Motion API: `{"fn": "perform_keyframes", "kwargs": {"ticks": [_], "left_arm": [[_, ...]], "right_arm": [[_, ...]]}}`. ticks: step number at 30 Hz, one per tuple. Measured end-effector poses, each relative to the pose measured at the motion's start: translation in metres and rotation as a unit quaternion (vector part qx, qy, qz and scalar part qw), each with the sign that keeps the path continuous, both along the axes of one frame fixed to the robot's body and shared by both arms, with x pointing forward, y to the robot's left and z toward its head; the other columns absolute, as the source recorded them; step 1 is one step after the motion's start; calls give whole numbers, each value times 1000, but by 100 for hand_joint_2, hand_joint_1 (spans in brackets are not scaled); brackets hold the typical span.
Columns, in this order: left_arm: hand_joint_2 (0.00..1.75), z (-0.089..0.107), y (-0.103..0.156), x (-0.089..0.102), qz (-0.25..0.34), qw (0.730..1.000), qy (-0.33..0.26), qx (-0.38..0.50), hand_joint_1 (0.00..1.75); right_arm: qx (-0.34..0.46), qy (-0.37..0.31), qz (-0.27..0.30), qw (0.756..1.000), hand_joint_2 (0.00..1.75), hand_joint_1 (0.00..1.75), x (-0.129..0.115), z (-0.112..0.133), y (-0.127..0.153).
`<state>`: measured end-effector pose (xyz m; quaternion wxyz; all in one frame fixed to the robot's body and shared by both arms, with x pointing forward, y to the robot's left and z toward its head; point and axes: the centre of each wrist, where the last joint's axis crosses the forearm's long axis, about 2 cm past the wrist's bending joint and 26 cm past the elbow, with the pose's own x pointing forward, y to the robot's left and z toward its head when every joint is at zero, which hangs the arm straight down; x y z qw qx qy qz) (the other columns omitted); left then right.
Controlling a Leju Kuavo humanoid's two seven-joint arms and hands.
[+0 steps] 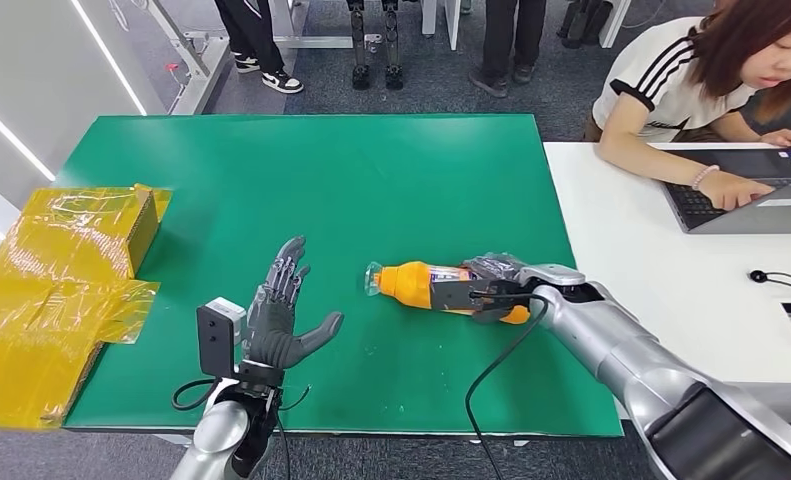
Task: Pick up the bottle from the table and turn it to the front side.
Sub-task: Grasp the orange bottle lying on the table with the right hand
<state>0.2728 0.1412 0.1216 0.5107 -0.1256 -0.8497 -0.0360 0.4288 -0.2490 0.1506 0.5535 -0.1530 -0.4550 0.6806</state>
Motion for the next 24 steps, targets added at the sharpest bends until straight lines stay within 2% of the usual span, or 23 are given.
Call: {"fn": "perform_keyframes", "kwargs": {"ticks": [3, 6, 9, 13, 15, 18, 24], "left_arm": [[175, -1, 2, -2, 6, 1000, 0, 0, 0], [175, -2, 6, -5, 21, 1000, -3, 1, 0], [175, -3, 12, -5, 42, 999, -5, 1, 0], [175, -7, 20, -6, 56, 998, -2, 2, 0], [175, -8, 21, -7, 52, 999, -2, 5, 0], [175, -8, 19, -7, 45, 999, -5, 8, 0], [175, -6, 16, -6, 39, 999, -8, 8, 0]], "right_arm": [[68, -17, -4, 998, 175, 175, -6, -6, -2], [217, -25, -15, 976, 175, 175, -21, -21, -3], [382, -38, -39, 923, 175, 175, -49, -42, 0], [524, -74, -80, 844, 175, 175, -94, -60, 12], [565, -84, -94, 815, 175, 175, -110, -62, 16], [602, -103, -107, 785, 175, 175, -121, -57, 22], [633, -124, -112, 756, 175, 175, -125, -45, 26]]}}
